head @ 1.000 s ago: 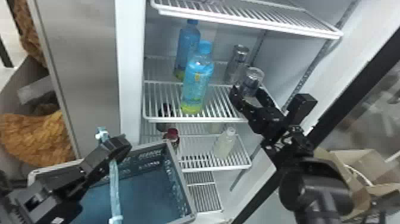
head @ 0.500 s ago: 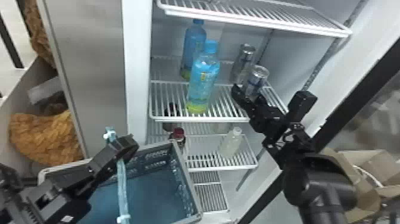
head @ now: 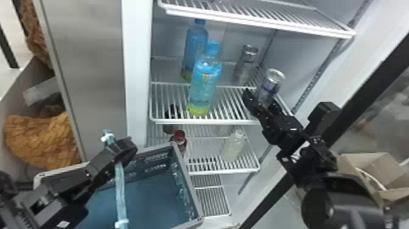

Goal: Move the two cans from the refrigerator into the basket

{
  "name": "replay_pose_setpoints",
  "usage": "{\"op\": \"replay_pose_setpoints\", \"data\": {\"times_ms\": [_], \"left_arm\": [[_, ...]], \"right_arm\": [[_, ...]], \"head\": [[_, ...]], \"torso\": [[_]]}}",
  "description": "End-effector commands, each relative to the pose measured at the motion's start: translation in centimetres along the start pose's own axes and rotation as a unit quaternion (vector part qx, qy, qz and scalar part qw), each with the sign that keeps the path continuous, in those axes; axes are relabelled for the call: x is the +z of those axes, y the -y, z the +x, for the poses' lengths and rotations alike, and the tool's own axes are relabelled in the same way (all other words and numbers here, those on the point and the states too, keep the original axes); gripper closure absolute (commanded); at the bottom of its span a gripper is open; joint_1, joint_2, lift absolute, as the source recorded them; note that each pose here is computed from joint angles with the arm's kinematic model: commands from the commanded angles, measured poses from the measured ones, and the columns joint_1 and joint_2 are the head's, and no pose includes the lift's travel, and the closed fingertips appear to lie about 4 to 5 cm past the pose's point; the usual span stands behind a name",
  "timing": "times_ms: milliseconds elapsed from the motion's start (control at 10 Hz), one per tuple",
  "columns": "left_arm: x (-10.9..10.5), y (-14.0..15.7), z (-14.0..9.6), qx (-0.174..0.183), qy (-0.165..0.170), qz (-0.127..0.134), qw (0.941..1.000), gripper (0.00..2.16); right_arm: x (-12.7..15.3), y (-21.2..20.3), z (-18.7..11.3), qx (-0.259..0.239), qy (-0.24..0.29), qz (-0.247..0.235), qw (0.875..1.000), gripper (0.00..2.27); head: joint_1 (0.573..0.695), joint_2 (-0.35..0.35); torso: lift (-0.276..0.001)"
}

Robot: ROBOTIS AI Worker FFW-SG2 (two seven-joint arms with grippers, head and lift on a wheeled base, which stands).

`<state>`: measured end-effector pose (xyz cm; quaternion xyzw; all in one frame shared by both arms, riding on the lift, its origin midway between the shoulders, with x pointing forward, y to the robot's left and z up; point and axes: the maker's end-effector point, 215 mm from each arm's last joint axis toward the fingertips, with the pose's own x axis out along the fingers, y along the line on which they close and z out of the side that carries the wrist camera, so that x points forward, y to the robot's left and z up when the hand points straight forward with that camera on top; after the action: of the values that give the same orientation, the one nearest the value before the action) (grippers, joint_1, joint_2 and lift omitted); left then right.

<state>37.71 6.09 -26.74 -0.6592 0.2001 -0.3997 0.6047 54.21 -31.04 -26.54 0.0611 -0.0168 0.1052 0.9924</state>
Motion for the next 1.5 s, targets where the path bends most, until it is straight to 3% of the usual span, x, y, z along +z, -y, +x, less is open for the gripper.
{"op": "replay_pose_setpoints", "data": {"times_ms": [0, 700, 1400], "left_arm": [[-0.1, 0.0, 0.0, 0.0, -0.001, -0.001, 1.0, 1.2], [0.0, 0.0, -0.2, 0.0, 0.0, -0.001, 1.0, 1.2], [-0.1, -0.2, -0.2, 0.003, 0.0, -0.002, 1.0, 1.2]], "right_arm": [[0.4, -0.7, -1.4, 0.005, -0.001, -0.001, 1.0, 1.21], [-0.6, -8.0, -7.6, 0.069, -0.035, 0.036, 0.996, 1.21], [-3.7, -19.4, -9.7, 0.18, -0.078, 0.13, 0.972, 1.21]], "head": [[0.695, -0.295], [0.695, -0.275], [0.695, -0.147]], "torso": [[-0.035], [-0.035], [-0.035]]}}
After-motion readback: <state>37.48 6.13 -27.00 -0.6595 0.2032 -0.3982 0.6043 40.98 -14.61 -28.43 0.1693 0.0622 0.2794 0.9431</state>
